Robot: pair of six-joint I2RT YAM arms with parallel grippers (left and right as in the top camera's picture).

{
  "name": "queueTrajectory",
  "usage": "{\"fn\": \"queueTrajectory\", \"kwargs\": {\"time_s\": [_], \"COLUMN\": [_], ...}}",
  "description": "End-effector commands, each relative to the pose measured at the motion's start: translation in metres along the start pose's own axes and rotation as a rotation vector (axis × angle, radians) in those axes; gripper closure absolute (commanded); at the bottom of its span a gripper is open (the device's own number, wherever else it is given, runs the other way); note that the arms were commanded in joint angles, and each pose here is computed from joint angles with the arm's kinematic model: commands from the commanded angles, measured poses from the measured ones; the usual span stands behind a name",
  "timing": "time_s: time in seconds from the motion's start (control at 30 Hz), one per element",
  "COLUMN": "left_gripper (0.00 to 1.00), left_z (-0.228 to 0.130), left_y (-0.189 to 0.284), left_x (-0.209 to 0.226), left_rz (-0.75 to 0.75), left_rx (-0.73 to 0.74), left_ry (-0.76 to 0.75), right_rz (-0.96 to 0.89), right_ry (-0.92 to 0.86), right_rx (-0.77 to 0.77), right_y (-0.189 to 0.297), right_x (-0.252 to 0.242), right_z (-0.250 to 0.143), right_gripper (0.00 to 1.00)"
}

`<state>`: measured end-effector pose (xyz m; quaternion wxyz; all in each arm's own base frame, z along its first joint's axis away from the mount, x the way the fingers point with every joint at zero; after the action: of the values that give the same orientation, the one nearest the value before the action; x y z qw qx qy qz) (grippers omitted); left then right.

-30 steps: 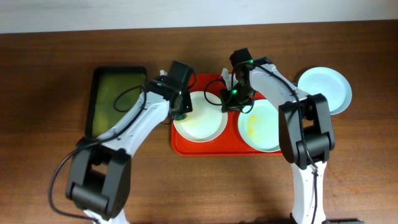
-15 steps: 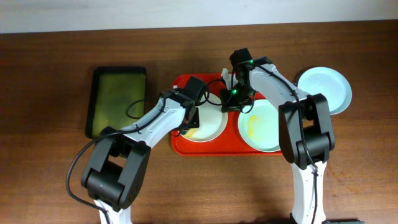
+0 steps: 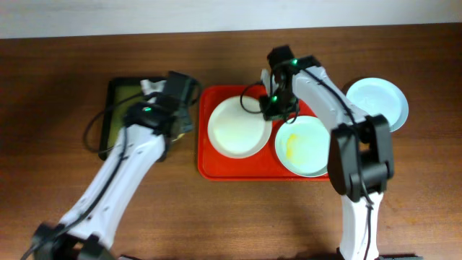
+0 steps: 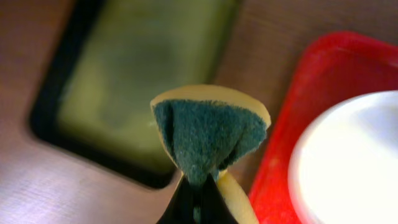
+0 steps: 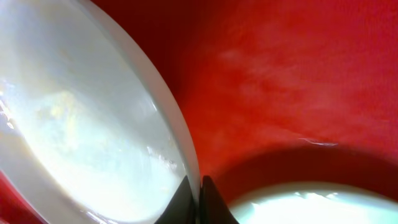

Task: Clean dirty plates on tray and stack at the side
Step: 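Scrub the cream plate with the sponge in the left gripper, then lift the cream plate with the right gripper and stack it on the blue plate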

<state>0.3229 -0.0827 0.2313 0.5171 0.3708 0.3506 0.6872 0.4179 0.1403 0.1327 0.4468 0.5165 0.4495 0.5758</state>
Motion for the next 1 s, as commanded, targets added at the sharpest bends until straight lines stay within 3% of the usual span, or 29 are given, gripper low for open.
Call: {"fn": "queueTrajectory", "kwargs": {"time_s": [0.0,0.17,0.3,0.47,0.6,0.67,0.73,0.83,0.97], "left_gripper": [1.00,1.00,1.00,1.00,1.00,1.00,1.00,1.00,1.00], "left_z": [0.003,-0.010,-0.019,-0.022,-0.022,-0.022,-0.022,-0.023,-0.024], "left_y": [0.009,-0.009,-0.021,-0.026,-0.026,-0.026,-0.026,-0.026,-0.027], "left_x": [0.038,0.071,0.093,0.104,0.103,0.103,0.103,0.103,0.103], "left_rz": [0.066,0.143,0.183,0.192,0.185,0.185,0.185,0.186,0.187], "left_rx": [0.025,0.126,0.181,0.204,0.206,0.206,0.206,0.208,0.214], "left_ry": [0.063,0.083,0.106,0.140,0.141,0.141,0.141,0.140,0.138], "right_rz": [-0.329,-0.828,-1.179,-1.332,-1.423,-1.344,-1.124,-0.586,-0.144], "right_ry": [0.127,0.244,0.428,0.566,0.555,0.473,0.421,0.487,0.046], "right_rx": [-0.323,-0.617,-0.690,-0.727,-0.752,-0.827,-0.847,-0.539,-0.414], "right_y": [0.101,0.173,0.195,0.207,0.216,0.213,0.197,0.138,0.136], "right_x": [0.018,0.057,0.099,0.138,0.149,0.149,0.143,0.108,0.005], "right_z": [0.005,-0.020,-0.041,-0.057,-0.065,-0.064,-0.057,-0.031,0.008], "right_gripper": [0.96,0.96,0.96,0.96,0.96,0.96,0.96,0.96,0.96]}}
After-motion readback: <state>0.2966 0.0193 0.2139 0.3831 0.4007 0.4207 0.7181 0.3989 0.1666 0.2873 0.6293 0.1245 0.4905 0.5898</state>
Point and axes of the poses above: each gripper's point midway between its finger pads, its own y axis back along the fingers, its own x axis along the line the jaws close on, z = x × y, the point moved 8 cm from there along y, back along the fingers, and after that the axes turned 11 degrees about -y, right-handed, at the moved point
